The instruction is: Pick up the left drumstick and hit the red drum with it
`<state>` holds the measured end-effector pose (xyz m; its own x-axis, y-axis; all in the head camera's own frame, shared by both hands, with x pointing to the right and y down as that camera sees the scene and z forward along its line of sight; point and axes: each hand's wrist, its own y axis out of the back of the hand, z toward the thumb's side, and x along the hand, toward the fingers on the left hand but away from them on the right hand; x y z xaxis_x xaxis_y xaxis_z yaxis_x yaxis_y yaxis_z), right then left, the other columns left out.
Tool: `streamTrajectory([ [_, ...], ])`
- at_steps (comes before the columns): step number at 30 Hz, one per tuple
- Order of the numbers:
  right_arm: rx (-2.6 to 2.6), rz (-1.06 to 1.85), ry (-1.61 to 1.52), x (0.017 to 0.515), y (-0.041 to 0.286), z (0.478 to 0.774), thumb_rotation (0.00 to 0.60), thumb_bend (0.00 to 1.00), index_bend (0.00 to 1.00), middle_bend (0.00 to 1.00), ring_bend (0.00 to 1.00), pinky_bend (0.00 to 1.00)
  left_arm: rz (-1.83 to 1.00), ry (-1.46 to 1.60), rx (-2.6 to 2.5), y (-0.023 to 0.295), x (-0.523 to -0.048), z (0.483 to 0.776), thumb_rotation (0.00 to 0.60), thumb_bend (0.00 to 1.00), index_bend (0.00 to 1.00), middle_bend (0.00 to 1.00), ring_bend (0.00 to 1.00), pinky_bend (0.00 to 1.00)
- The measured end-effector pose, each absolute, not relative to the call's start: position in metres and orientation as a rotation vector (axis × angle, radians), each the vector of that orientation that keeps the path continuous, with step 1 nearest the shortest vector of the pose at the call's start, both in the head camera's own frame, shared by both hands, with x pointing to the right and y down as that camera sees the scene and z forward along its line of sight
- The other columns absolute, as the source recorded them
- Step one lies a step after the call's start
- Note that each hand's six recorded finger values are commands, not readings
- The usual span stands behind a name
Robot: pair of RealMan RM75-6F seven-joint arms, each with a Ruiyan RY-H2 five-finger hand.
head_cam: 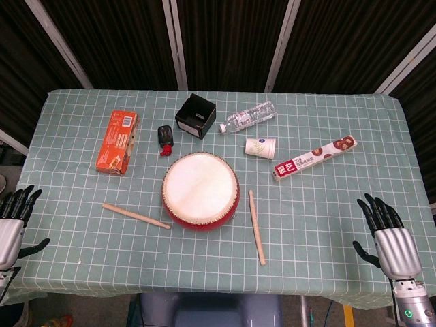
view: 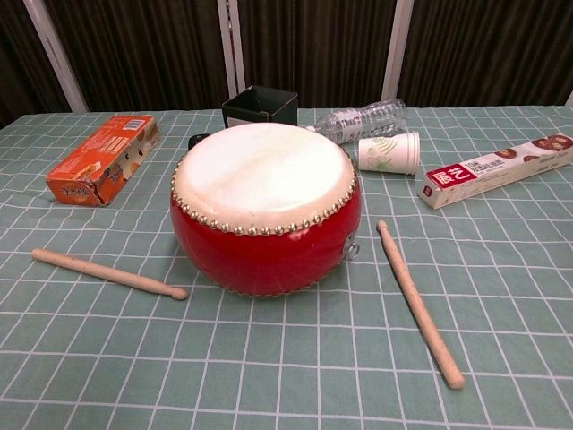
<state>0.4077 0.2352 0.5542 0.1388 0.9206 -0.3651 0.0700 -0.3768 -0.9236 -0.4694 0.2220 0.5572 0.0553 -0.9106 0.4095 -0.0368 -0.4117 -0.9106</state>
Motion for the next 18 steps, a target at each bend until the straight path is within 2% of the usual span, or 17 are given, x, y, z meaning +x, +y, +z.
streamTrajectory([
  [18, -1.612, 1.34, -0.985, 0.4093, 0.235, 0.5535, 0.6, 0.29, 0.0, 0.0, 0.0, 0.14, -1.461, 0.941, -1.592, 0.2239, -0.4656, 0.5613, 0.6, 0.0, 0.0, 0.0, 0.0, 0.0],
])
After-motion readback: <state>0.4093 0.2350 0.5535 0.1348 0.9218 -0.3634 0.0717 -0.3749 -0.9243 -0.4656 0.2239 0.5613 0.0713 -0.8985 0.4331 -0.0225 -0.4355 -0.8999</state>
